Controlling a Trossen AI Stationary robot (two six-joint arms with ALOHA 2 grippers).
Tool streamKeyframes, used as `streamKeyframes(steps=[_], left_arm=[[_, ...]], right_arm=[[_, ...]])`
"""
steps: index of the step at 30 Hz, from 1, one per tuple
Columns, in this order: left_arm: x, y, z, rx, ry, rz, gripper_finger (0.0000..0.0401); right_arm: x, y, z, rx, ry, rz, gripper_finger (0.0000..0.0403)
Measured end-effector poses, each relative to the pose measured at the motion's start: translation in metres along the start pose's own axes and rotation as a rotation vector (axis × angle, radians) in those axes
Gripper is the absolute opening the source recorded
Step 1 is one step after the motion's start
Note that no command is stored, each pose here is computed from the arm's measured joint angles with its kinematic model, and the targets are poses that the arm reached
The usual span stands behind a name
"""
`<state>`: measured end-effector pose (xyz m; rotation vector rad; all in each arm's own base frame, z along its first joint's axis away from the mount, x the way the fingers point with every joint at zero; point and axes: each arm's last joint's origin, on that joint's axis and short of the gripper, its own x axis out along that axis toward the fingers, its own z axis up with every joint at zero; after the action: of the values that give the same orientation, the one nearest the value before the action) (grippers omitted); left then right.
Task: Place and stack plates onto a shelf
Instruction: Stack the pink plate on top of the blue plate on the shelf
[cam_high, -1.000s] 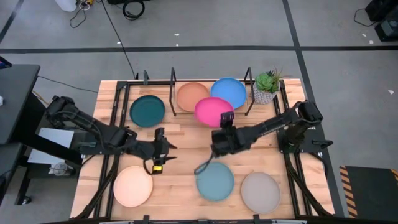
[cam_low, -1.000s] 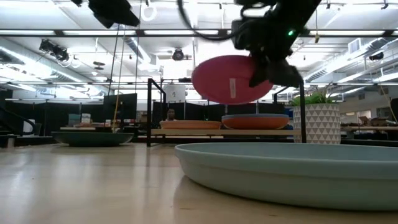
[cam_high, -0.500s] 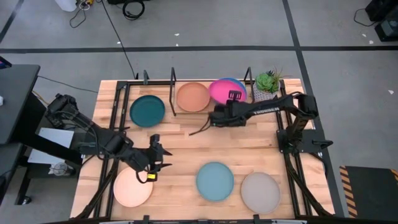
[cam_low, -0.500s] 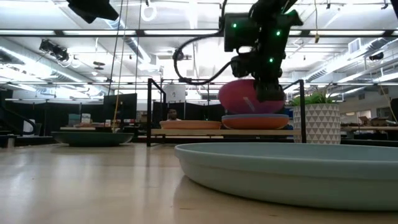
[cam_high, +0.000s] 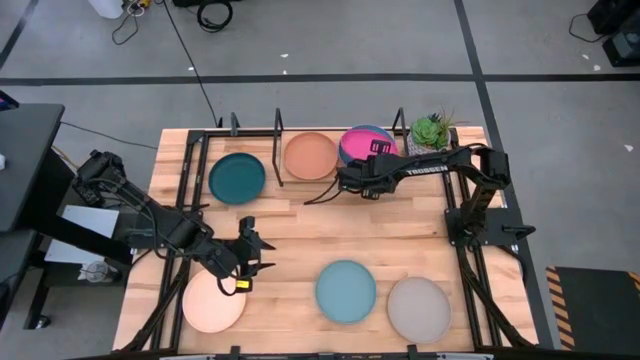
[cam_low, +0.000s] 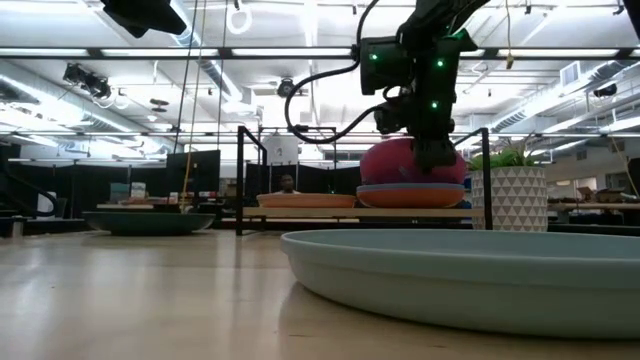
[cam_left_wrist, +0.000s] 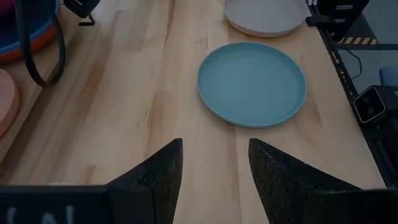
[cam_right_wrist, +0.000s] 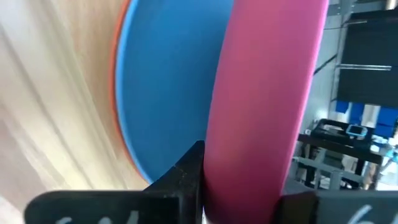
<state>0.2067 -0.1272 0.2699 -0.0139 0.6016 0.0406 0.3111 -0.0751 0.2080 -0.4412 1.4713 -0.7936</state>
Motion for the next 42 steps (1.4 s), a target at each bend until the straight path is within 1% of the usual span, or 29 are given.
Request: streamKeyframes(steps=[4,15,21,28,34,36,38,42], left_arm=[[0.0,0.0,0.0,-0.004,0.0,0.0,0.0189],[0.001,0.002,0.001,0.008,-0.011,0.032,0.0189],[0.0,0.001,0.001,0.001,-0.011,0.031,0.0189],[0.0,0.002,0.001,0.001,-0.012,0.033,0.0189],[0.001,0.003,0.001,0.026,-0.022,0.058,0.0189],[0.001,0.003,0.001,0.021,-0.021,0.06,0.0189],[0.001,0.003,0.001,0.015,-0.022,0.061,0.0189],[0.0,0.002,0.001,-0.001,-0.022,0.054,0.0189]], right_arm=[[0.0,0.001,0.001,-0.004,-0.007,0.027,0.0075],[-0.005,0.007,0.005,-0.006,-0.048,0.073,0.0164],[-0.017,0.017,0.003,-0.045,-0.08,0.077,0.0196],[-0.029,0.02,-0.001,-0.062,-0.104,0.059,0.0205],[-0.051,0.008,-0.004,0.002,-0.216,0.02,0.0202],[-0.06,0.003,-0.006,0.021,-0.254,0.041,0.0202],[-0.068,0.001,-0.008,0.037,-0.29,0.087,0.0202],[-0.078,0.001,-0.013,0.068,-0.326,0.152,0.0201]])
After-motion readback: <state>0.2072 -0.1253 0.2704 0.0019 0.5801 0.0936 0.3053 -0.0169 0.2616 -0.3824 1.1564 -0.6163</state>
